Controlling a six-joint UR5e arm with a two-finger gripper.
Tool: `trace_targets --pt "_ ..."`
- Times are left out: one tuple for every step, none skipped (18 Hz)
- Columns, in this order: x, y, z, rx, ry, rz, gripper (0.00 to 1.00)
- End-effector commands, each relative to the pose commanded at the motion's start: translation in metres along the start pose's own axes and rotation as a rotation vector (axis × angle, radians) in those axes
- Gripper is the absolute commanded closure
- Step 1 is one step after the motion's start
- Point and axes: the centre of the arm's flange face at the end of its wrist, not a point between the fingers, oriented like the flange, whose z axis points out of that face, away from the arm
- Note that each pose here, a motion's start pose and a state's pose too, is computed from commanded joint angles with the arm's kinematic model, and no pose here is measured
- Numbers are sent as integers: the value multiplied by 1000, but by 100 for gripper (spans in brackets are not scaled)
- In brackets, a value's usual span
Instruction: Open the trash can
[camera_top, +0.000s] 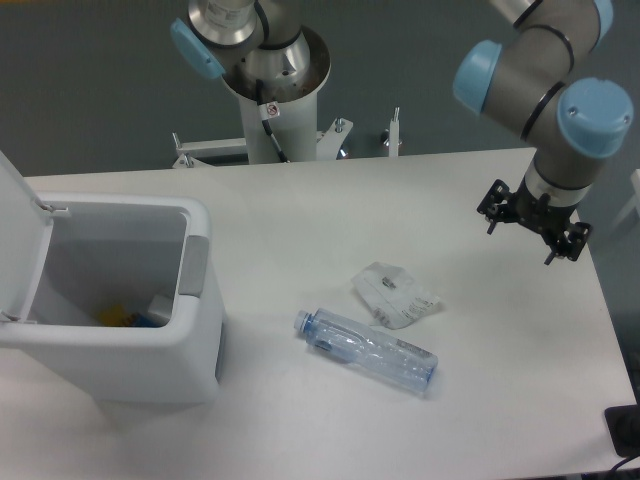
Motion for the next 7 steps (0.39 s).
trace_targets --pt "1 -3 0 0 0 6 0" --pt "3 -8 1 0 1 14 0" --pt "5 -9 2 0 2 15 0" --pt "6 -11 1 3 3 15 0" --pt "6 -11 1 5 3 17 0" --pt "7 -12 2 5 4 17 0" --pt "7 -12 3 7 0 15 0"
